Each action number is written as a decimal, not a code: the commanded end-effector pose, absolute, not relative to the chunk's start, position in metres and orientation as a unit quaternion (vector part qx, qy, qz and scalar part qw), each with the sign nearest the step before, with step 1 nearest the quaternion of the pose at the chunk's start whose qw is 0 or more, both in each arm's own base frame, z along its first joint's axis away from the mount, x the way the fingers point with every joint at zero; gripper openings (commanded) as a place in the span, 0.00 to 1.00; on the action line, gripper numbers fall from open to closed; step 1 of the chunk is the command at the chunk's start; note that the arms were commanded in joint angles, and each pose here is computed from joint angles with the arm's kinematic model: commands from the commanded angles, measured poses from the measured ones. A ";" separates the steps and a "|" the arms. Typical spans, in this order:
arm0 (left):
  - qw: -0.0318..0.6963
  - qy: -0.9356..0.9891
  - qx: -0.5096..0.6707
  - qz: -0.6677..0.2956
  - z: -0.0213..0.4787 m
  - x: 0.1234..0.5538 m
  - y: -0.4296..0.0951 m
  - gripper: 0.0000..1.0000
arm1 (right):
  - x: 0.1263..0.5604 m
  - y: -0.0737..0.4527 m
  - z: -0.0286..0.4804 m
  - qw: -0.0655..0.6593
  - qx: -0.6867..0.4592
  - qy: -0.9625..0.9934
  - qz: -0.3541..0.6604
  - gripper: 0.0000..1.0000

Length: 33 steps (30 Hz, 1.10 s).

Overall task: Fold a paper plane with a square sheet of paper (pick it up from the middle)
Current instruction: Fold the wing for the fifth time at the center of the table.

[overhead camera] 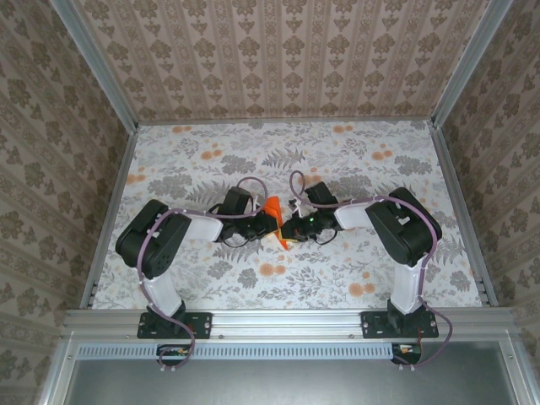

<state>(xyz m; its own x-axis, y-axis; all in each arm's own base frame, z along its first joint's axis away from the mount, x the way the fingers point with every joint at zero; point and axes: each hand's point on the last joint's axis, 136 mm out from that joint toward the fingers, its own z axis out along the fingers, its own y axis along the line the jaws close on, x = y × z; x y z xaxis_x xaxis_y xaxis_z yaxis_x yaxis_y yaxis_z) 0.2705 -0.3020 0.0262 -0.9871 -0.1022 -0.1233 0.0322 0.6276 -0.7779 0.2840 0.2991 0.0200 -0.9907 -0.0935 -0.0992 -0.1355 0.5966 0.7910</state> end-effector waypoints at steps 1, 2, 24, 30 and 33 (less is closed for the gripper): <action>0.066 0.919 -0.034 -0.387 0.006 0.267 -0.289 0.18 | 0.270 0.294 0.021 -0.008 -0.060 0.897 0.437 0.19; 0.066 0.919 -0.035 -0.386 0.005 0.267 -0.289 0.18 | 0.269 0.294 0.022 -0.010 -0.060 0.898 0.437 0.19; 0.042 0.932 -0.056 -0.357 -0.012 0.259 -0.279 0.10 | 0.255 0.286 -0.002 -0.048 -0.058 0.915 0.396 0.09; 0.040 0.932 -0.062 -0.356 -0.008 0.262 -0.281 0.07 | 0.258 0.277 0.006 -0.034 -0.116 0.927 0.355 0.09; 0.042 0.931 -0.061 -0.356 -0.003 0.266 -0.284 0.07 | 0.258 0.278 0.010 -0.037 -0.131 0.925 0.354 0.12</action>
